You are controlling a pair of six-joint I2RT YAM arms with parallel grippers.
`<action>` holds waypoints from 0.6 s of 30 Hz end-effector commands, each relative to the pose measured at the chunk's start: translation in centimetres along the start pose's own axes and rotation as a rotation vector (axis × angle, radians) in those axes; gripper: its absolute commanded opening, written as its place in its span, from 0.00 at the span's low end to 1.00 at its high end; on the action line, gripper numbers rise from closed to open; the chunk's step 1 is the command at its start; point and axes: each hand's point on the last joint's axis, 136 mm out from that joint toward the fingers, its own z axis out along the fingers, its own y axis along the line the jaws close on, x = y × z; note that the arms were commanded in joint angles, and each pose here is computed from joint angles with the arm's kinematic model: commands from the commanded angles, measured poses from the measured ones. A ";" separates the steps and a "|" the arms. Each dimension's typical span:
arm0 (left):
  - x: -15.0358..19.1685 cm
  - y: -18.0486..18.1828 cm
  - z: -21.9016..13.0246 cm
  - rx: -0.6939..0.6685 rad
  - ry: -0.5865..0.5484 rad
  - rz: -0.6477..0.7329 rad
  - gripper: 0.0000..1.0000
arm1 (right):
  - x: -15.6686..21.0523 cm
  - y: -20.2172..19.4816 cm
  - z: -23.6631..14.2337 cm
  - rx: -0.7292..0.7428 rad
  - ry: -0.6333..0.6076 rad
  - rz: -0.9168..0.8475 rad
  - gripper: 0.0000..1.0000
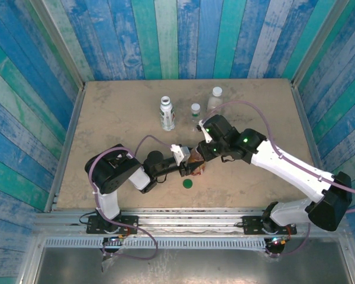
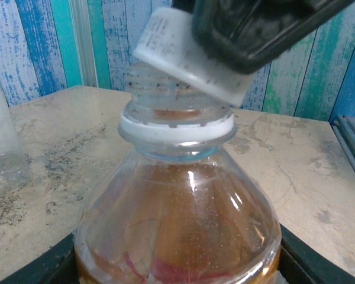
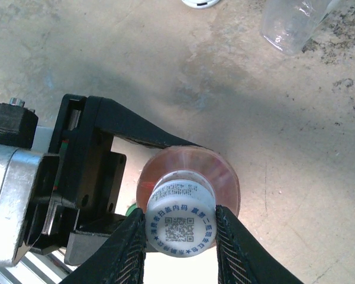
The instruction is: Screw on the bottle caps
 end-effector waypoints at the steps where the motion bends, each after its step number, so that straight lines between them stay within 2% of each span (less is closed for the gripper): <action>1: 3.0 -0.9 -0.2 0.044 0.107 -0.024 0.56 | 0.9 0.0 0.5 0.010 0.055 -0.003 0.32; 5: 3.1 -1.1 -0.3 0.051 0.109 -0.017 0.56 | 1.3 -0.3 0.4 0.034 0.098 -0.009 0.31; 11: 3.2 -1.2 -0.3 0.056 0.110 -0.012 0.56 | 2.8 -0.2 0.8 0.047 0.246 -0.051 0.30; 18: 3.3 -1.3 -0.5 0.061 0.108 0.002 0.56 | 3.6 -0.5 1.3 0.080 0.361 -0.085 0.26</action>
